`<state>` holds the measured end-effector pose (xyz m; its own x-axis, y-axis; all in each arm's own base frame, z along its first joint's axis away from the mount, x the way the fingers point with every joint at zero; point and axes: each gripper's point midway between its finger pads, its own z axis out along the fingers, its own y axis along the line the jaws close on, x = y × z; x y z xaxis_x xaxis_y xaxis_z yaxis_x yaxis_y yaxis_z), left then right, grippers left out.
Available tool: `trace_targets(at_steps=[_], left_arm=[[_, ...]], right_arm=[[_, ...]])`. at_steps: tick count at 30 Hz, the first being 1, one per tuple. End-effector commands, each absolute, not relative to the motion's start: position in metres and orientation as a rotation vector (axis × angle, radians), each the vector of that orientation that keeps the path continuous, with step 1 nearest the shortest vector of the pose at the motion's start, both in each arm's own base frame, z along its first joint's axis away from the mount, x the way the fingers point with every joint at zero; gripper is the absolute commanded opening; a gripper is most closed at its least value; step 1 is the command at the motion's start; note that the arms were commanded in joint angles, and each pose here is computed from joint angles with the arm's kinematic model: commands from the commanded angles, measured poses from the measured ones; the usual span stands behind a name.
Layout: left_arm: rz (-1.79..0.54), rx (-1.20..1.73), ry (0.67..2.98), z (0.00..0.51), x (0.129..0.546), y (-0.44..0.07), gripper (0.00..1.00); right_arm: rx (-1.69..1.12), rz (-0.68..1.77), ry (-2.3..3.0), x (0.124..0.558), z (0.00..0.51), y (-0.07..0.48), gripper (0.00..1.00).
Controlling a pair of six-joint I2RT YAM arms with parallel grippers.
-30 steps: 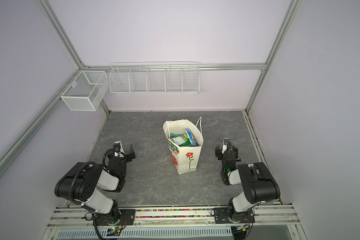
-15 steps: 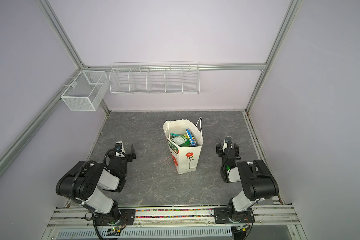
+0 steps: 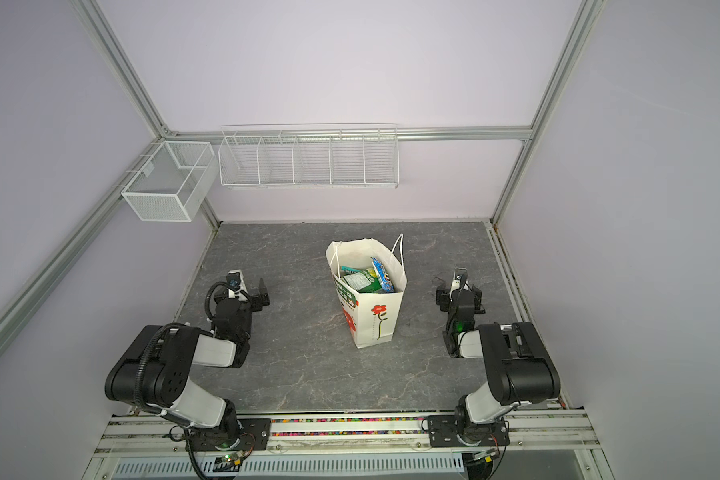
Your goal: Place the snacks into the paper bag
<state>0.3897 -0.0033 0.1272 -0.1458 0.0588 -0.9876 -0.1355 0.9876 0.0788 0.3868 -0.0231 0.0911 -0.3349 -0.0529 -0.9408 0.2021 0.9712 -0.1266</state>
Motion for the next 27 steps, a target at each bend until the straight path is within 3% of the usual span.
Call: trace_targets(at_steps=[1, 27], left_arm=[[0.144, -0.056, 1.755, 0.121, 0.393, -0.004, 0.99], [0.134, -0.162, 1.817, 0.116, 0.404, 0.017, 0.99]], right_arm=[[0.115, -0.246, 1.876, 0.388, 0.097, -0.022, 0.89], [0.12, -0.253, 1.876, 0.388, 0.097, -0.023, 0.89]])
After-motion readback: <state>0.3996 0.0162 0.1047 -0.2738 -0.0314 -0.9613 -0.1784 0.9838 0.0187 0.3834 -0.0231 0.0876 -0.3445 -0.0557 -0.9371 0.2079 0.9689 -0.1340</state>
